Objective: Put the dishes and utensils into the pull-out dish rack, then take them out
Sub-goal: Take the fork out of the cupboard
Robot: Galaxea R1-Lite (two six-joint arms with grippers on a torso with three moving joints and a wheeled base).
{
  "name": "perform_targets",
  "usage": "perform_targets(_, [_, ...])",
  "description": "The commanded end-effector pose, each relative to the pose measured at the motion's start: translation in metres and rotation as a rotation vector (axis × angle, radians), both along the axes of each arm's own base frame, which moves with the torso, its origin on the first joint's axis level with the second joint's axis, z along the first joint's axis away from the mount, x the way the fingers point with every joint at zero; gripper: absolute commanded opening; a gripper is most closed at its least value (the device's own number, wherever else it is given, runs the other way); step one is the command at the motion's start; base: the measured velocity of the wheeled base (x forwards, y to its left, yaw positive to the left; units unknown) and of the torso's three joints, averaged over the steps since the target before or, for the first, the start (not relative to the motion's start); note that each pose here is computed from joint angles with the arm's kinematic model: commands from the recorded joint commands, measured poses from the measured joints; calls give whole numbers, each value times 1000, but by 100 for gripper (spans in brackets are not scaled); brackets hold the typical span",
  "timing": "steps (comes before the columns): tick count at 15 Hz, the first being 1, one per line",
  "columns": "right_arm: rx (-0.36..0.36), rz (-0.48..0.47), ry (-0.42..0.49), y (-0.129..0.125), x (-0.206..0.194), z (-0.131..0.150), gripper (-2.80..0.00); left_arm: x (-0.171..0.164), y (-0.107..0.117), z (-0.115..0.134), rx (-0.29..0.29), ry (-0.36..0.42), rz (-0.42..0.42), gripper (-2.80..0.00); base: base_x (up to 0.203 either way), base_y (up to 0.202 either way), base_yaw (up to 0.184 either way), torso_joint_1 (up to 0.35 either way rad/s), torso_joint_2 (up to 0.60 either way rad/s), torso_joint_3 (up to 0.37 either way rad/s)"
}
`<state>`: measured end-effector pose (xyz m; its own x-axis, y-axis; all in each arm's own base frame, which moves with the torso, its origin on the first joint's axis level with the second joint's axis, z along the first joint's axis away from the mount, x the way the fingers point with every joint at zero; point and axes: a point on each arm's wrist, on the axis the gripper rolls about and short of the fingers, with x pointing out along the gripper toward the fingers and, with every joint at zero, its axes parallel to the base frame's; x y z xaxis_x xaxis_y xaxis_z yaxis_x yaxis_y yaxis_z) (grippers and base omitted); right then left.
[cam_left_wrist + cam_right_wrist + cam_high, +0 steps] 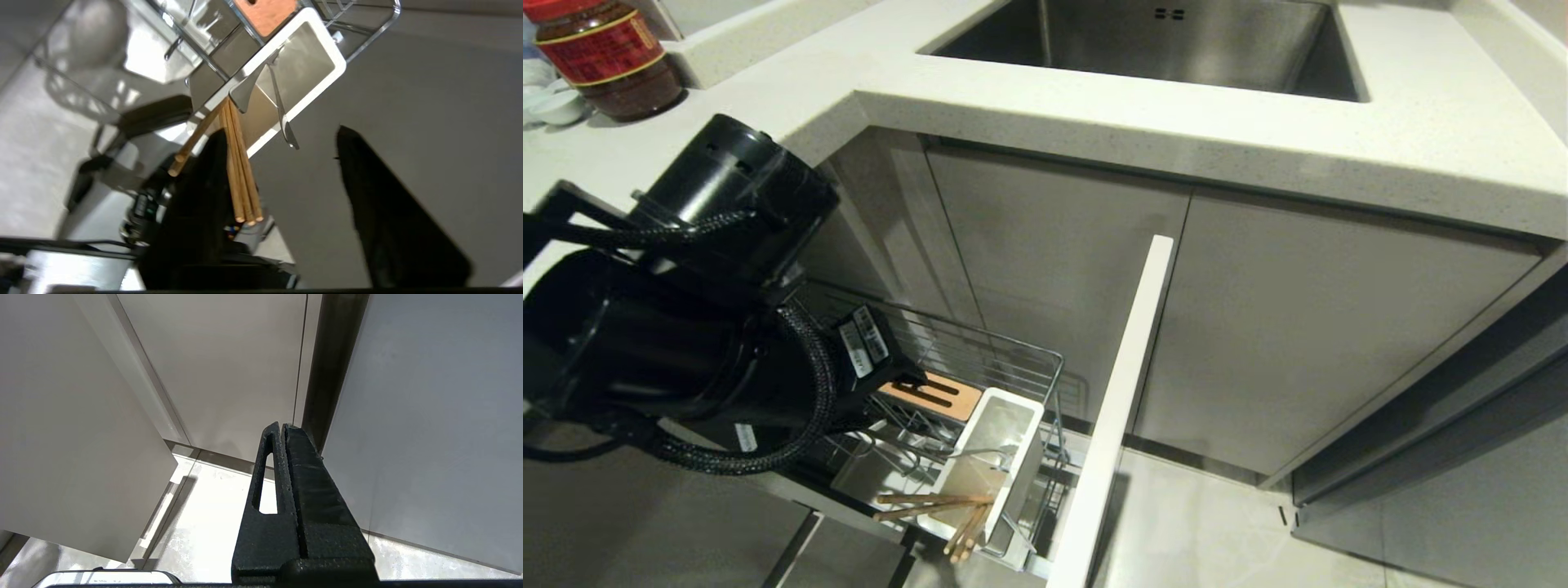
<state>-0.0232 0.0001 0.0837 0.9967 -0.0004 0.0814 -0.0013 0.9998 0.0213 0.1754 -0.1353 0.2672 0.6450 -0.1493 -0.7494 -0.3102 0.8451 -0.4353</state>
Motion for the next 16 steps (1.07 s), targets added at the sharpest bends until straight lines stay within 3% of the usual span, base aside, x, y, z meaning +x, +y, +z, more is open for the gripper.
perform_targets(1, [0, 0, 25, 0, 2, -7, -280, 5, -4, -13, -21, 43, 54, 0, 0, 0, 0, 0, 0, 0])
perform_targets(5, [0, 0, 25, 0, 2, -7, -280, 19, -13, -40, -15, 97, 54, 0, 0, 0, 0, 0, 0, 0])
perform_targets(7, [0, 0, 25, 0, 2, -7, -280, 27, -16, -52, -44, 135, 40, 0, 0, 0, 0, 0, 0, 0])
perform_targets(16, [0, 0, 25, 0, 2, -7, -280, 55, -19, -75, -104, 171, 45, 0, 0, 0, 0, 0, 0, 0])
